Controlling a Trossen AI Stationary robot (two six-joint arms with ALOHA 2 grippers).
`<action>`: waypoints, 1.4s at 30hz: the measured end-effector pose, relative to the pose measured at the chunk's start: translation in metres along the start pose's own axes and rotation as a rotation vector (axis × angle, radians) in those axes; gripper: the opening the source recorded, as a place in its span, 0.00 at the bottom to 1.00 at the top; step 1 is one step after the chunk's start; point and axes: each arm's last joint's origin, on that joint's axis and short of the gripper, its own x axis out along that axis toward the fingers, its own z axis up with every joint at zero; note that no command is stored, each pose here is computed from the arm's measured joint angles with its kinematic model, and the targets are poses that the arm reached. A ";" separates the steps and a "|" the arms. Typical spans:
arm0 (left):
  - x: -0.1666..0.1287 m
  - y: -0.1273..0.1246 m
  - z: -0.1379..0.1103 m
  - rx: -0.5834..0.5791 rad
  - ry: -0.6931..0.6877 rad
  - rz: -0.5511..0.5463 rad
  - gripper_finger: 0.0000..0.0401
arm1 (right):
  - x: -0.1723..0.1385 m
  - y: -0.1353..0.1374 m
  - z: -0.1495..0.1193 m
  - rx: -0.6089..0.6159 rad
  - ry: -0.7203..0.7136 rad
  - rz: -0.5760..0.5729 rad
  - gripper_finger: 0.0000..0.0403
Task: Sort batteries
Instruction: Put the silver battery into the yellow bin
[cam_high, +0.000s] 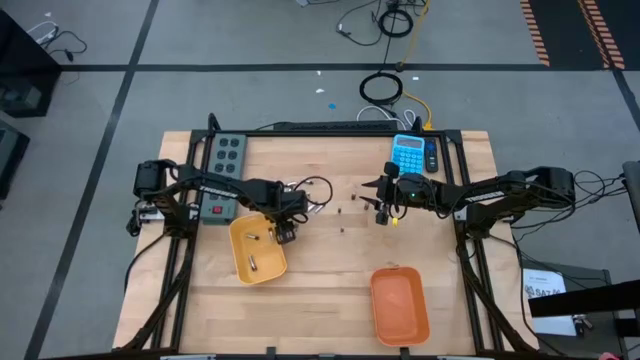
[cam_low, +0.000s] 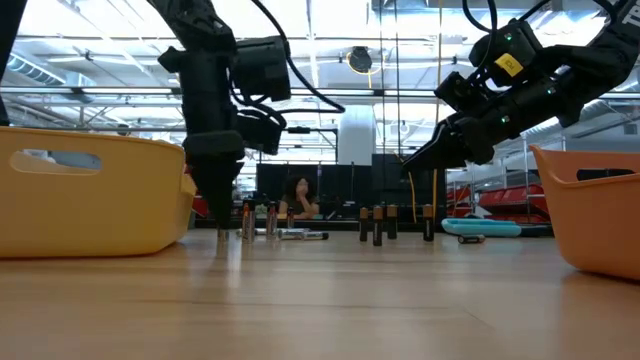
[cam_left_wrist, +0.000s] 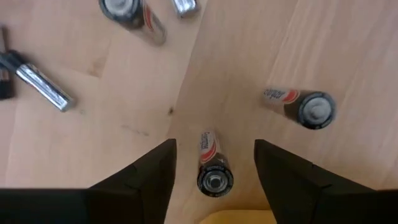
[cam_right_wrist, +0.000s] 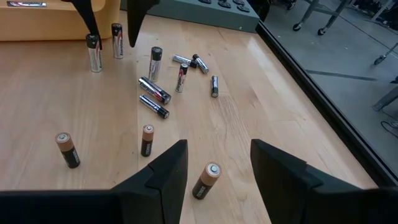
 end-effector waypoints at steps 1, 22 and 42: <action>0.000 0.000 0.000 -0.003 -0.007 -0.003 0.53 | 0.000 0.000 0.000 0.000 0.000 0.000 0.41; -0.009 0.000 0.002 0.041 0.033 -0.013 0.13 | 0.000 0.000 0.000 -0.002 -0.002 0.000 0.41; -0.068 -0.035 -0.043 -0.227 0.250 -0.296 0.14 | 0.000 0.000 0.000 0.001 -0.002 0.000 0.41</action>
